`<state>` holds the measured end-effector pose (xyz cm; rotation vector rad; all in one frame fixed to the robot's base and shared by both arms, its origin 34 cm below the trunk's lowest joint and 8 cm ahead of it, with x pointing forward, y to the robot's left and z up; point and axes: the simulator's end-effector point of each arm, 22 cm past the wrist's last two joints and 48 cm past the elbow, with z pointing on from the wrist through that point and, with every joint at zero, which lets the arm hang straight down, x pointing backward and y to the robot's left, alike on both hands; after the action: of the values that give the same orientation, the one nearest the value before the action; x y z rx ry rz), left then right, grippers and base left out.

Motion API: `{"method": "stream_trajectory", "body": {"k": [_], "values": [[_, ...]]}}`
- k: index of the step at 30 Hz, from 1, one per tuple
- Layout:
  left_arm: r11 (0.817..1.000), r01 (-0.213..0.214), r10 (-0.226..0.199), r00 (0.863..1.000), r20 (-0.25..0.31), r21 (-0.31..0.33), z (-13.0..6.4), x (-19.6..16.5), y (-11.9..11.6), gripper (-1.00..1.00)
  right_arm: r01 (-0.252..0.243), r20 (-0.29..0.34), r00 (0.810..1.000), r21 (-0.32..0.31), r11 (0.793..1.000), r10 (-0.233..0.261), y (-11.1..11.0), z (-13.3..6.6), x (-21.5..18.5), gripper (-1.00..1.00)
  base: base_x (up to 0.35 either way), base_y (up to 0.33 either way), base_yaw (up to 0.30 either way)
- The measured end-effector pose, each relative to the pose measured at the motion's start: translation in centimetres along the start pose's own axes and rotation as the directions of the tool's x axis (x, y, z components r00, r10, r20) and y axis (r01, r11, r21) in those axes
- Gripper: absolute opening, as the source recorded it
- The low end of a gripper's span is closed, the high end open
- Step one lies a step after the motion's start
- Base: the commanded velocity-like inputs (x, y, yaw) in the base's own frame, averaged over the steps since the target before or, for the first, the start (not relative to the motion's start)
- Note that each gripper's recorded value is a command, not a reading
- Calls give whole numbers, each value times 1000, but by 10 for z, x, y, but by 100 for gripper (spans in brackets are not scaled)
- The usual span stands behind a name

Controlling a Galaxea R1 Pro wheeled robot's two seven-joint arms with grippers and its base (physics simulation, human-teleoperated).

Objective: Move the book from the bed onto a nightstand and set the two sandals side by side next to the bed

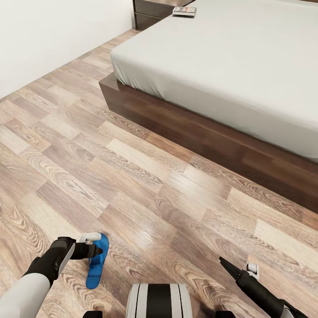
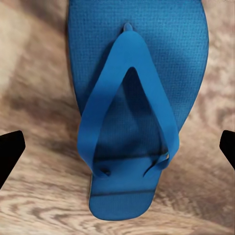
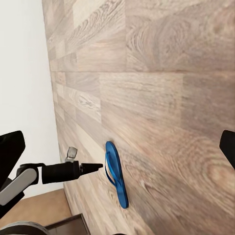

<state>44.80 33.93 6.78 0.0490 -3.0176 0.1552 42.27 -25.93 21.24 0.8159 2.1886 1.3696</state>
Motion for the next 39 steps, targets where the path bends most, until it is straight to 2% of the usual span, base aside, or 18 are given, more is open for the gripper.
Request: {"method": "stream_trajectory", "body": {"k": [10,16,24,33,39], "values": [[1000,0,0,1000,3,3,0,0,-1,100,1,3,1000,-18,1000,-1,4,0,-1,100,0,0,0],[1000,0,0,1000,3,3,0,0,-1,100,6,3,1000,-64,998,-6,15,0,-2,100,0,0,0],[1000,-1,1,1000,3,2,0,0,-1,100,10,0,1000,-161,987,-10,37,-5,-1,100,0,0,0],[1000,-2,2,1000,3,2,0,0,-1,100,58,-7,998,-225,973,-61,60,-10,-3,100,0,0,0],[1000,-3,3,1000,2,2,0,0,-1,100,75,-20,996,-240,968,-83,70,-19,7,100,0,0,0]]}}
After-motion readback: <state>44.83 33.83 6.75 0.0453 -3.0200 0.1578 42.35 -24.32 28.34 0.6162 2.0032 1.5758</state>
